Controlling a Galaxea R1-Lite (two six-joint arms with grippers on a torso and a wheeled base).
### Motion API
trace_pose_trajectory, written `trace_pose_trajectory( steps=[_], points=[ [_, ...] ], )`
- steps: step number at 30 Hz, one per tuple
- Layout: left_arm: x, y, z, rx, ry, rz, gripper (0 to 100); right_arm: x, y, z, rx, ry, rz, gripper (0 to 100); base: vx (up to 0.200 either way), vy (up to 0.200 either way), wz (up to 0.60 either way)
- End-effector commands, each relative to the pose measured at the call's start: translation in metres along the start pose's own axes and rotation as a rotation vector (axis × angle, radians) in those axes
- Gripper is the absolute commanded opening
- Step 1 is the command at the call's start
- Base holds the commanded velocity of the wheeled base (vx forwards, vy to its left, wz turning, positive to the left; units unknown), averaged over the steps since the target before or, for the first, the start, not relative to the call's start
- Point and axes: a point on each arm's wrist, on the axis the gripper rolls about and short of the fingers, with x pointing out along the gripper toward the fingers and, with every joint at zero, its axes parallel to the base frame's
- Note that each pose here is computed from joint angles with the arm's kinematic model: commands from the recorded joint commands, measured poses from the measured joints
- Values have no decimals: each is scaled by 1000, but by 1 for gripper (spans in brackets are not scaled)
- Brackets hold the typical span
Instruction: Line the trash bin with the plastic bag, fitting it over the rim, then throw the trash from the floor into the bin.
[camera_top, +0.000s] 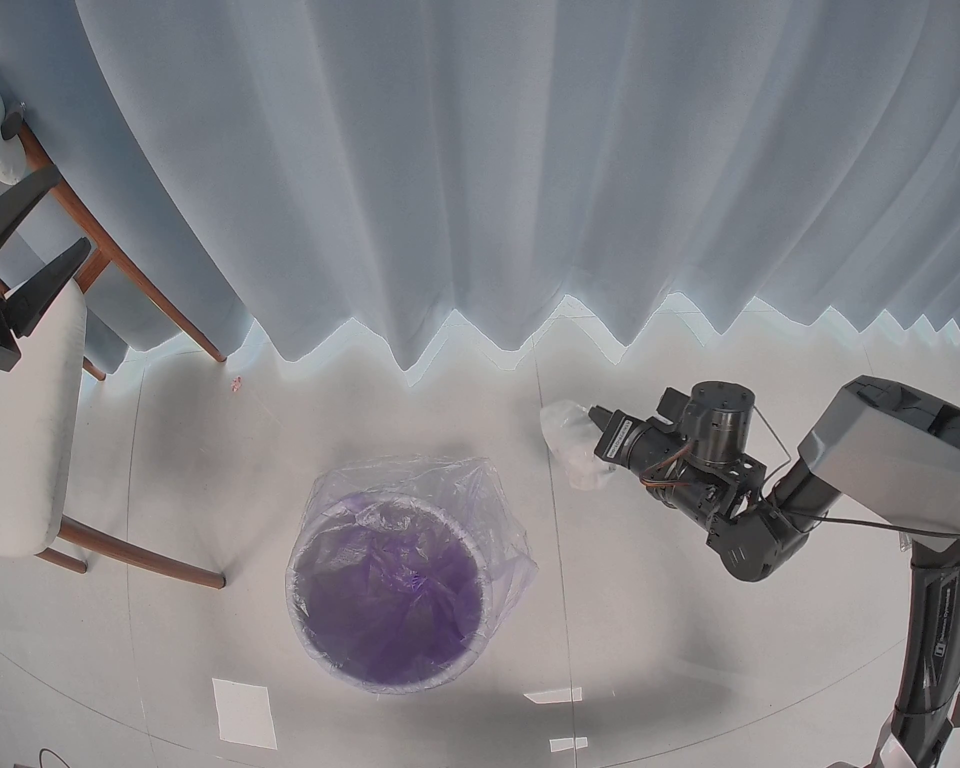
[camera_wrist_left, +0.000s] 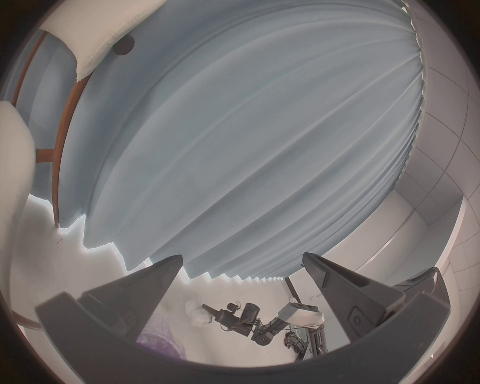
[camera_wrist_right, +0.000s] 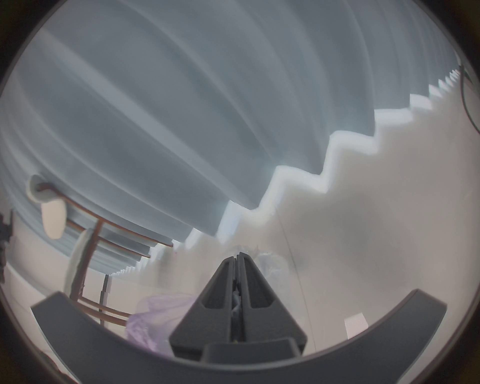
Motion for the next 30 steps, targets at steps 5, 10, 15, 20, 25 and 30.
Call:
trace_pose_trajectory(
  steps=[5,10,15,20,25,30],
  points=[
    [1,-3,-3,-10,13,-23,100,-56,66,-8,-207,-196,288,0,0,0,0],
    [2,-3,-4,-12,17,-31,100,-62,103,-37,-216,-131,397,0,0,0,0],
    [3,-4,-3,-15,17,-36,100,-63,126,-83,-251,-34,467,0,0,0,0],
    [4,-5,-7,-27,32,-52,100,-57,136,-114,-314,5,505,0,0,0,0],
    [4,-4,-9,-29,40,-57,100,-51,139,-145,-330,55,522,0,0,0,0],
    [4,-4,-9,-31,41,-58,100,-44,139,-156,-342,53,524,0,0,0,0]
  ],
)
